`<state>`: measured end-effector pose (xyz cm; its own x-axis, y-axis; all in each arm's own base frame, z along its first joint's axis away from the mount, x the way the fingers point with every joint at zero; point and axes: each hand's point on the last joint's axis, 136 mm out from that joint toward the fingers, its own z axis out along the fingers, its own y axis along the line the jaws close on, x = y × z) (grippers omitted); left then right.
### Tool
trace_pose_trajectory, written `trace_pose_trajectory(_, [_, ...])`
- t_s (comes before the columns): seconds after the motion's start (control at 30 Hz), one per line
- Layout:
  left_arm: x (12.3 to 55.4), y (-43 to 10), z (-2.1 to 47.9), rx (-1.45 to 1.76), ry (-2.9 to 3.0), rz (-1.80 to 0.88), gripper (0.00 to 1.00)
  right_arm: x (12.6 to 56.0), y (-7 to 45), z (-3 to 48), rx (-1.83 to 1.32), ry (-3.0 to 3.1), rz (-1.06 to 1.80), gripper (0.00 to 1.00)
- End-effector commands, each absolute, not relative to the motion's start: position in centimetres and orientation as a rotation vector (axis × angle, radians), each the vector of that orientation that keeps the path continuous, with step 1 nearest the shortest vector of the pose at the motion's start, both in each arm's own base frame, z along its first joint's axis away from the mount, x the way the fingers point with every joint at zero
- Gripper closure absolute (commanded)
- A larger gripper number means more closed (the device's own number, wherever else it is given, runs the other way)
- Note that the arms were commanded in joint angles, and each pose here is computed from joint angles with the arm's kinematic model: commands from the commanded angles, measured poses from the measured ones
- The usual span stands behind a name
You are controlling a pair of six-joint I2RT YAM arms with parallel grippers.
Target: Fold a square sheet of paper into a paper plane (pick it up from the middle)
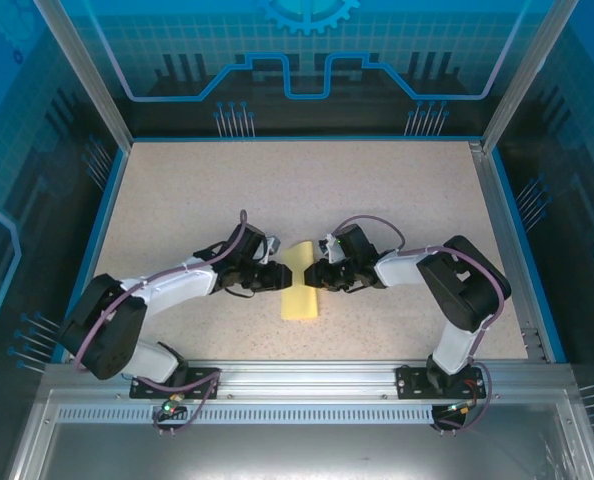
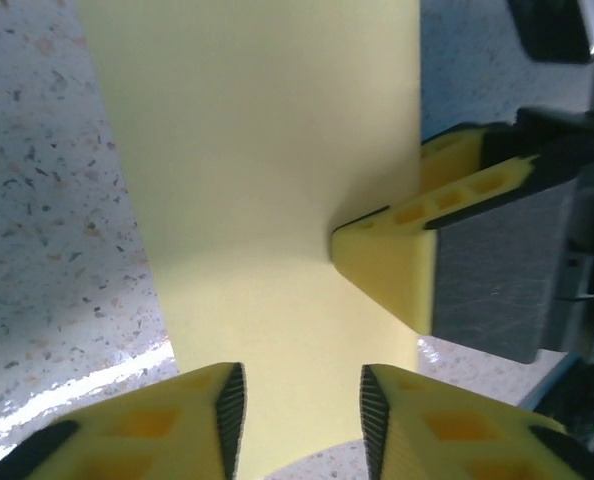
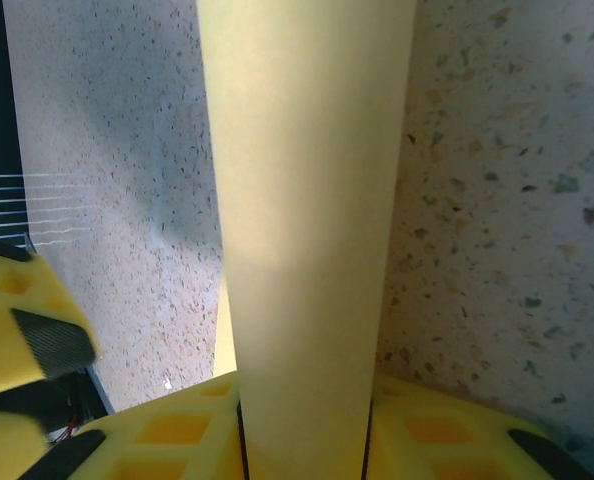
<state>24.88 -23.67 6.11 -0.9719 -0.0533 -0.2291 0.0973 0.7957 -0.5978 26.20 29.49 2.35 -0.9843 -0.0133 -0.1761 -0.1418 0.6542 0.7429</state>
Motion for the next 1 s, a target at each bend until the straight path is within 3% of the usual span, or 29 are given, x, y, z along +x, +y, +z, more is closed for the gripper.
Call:
trace_pose_trajectory(0.0, [24.7, -23.6, 4.5, 0.060, 2.758, -0.882, 0.68, 25.6, 28.3, 1.3, -0.113, 2.757, 1.198, 0.69])
trace_pose_trajectory(0.4, [24.3, -24.4, 1.0, 0.106, 2.836, -0.808, 0.84, 25.9, 28.2, 1.9, -0.111, 2.749, 1.172, 0.67])
trace_pose_trajectory(0.77, [24.1, -24.6, -0.1, 0.137, 2.872, -0.787, 0.86, 26.1, 26.7, 3.1, -0.137, 2.785, 0.950, 0.49])
trace_pose_trajectory(0.97, [24.2, -25.0, 0.2, 0.140, 2.863, -0.814, 0.85, 26.2, 25.5, 4.0, -0.155, 2.807, 0.746, 0.46])
